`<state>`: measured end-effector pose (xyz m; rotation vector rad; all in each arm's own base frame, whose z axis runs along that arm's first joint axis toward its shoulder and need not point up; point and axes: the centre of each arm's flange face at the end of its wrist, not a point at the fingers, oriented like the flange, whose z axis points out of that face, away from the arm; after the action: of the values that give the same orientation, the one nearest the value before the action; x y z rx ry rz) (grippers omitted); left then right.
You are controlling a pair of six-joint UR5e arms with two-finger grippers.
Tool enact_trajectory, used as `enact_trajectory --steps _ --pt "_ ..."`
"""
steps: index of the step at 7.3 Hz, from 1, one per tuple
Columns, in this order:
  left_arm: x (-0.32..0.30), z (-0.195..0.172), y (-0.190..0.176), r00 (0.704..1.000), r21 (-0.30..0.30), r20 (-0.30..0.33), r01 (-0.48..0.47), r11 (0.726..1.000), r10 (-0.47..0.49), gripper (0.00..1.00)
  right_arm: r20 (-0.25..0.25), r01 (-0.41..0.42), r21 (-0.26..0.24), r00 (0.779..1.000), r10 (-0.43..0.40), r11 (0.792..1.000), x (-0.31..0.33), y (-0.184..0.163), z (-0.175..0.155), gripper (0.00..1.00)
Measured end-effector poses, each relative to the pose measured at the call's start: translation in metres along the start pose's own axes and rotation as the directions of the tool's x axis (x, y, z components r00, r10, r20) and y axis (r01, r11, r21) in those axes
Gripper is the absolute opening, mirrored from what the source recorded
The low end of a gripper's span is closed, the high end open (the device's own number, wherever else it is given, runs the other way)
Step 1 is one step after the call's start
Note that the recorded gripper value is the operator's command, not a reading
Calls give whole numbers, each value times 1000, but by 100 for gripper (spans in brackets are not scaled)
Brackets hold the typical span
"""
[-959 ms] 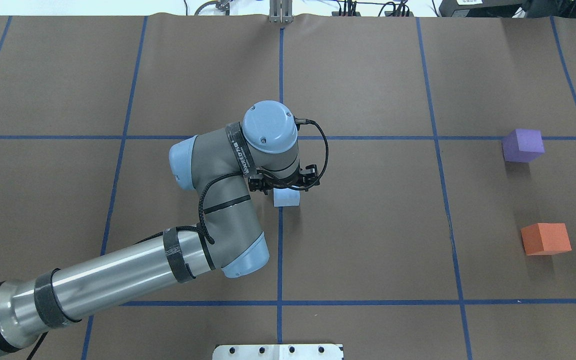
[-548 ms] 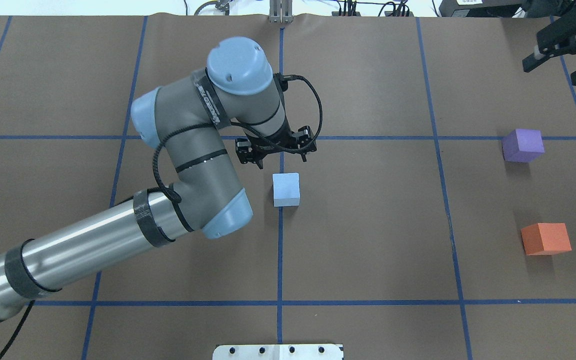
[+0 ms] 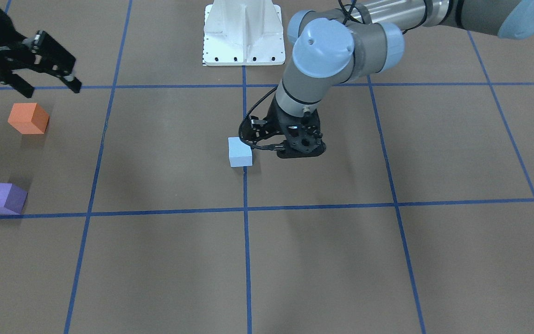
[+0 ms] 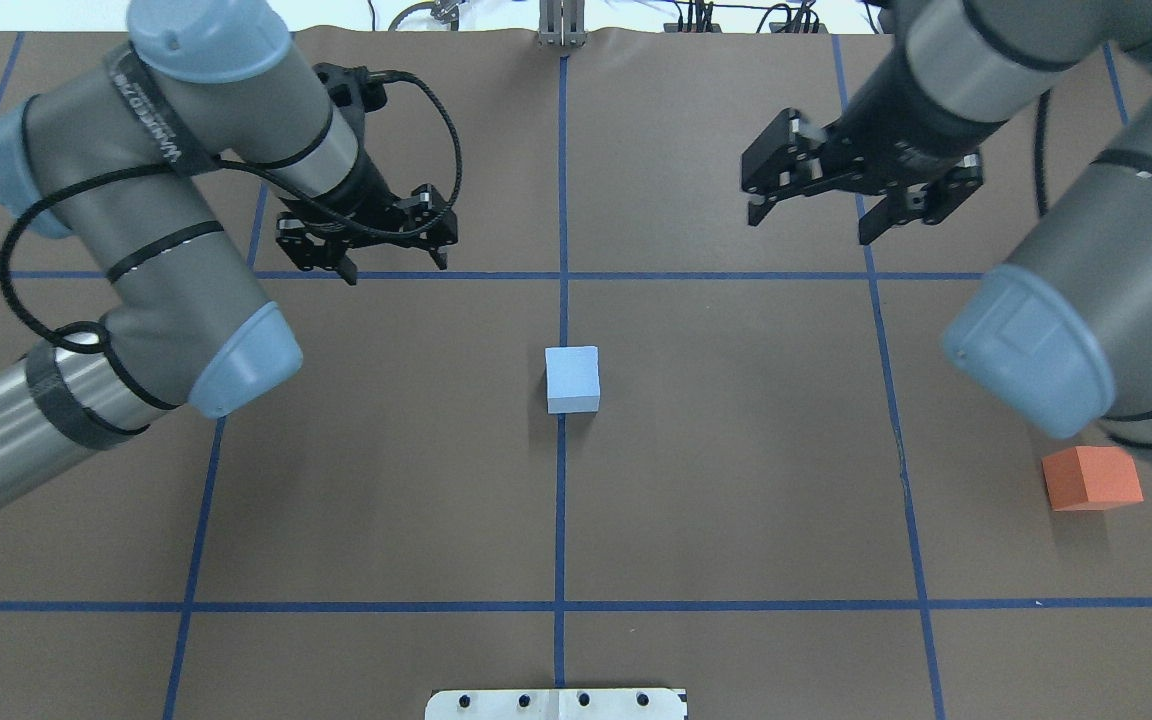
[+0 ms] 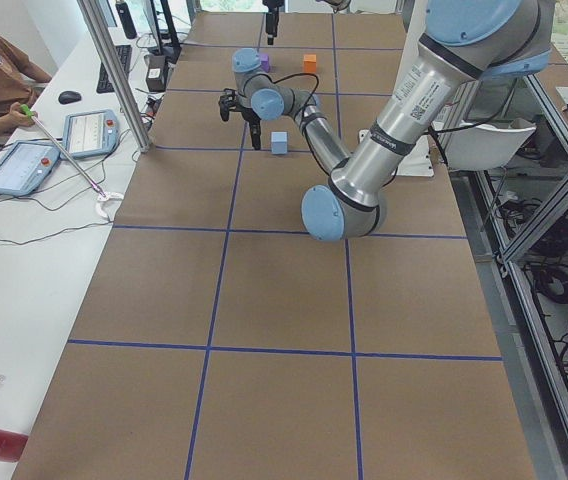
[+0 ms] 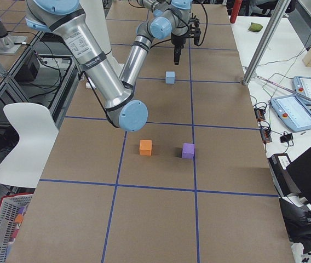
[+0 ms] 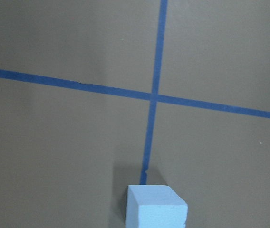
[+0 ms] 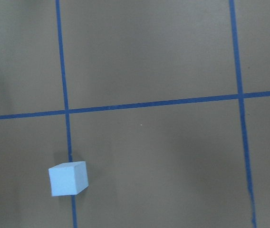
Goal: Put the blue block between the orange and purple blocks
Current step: 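Set the light blue cube down and open the left gripper while the right arm approaches, then grasp the light blue cube with the right gripper while the left arm withdraws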
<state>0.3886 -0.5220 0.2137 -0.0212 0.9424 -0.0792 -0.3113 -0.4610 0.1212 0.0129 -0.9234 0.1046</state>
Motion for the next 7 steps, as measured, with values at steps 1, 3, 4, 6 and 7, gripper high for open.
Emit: enact_trajectory --steps 1,3,4,6,7 --pt "-44 -16 2 999 11 35 -36 999 36 100 -32 9 5 999 -9 1000 -51 17 34 100" --pt "-124 -39 1 992 28 93 -93 995 90 100 -53 45 20 998 -43 999 -109 39 107 100" --pt "-159 -47 -3 986 34 119 -121 992 117 100 -64 61 30 996 -59 998 -123 48 144 100" --pt "-231 -69 -13 967 43 175 -198 979 188 100 -86 97 42 992 -93 994 -135 60 205 100" --pt "-263 -77 -17 954 38 199 -235 971 223 100 -89 111 44 990 -107 993 -136 59 227 100"
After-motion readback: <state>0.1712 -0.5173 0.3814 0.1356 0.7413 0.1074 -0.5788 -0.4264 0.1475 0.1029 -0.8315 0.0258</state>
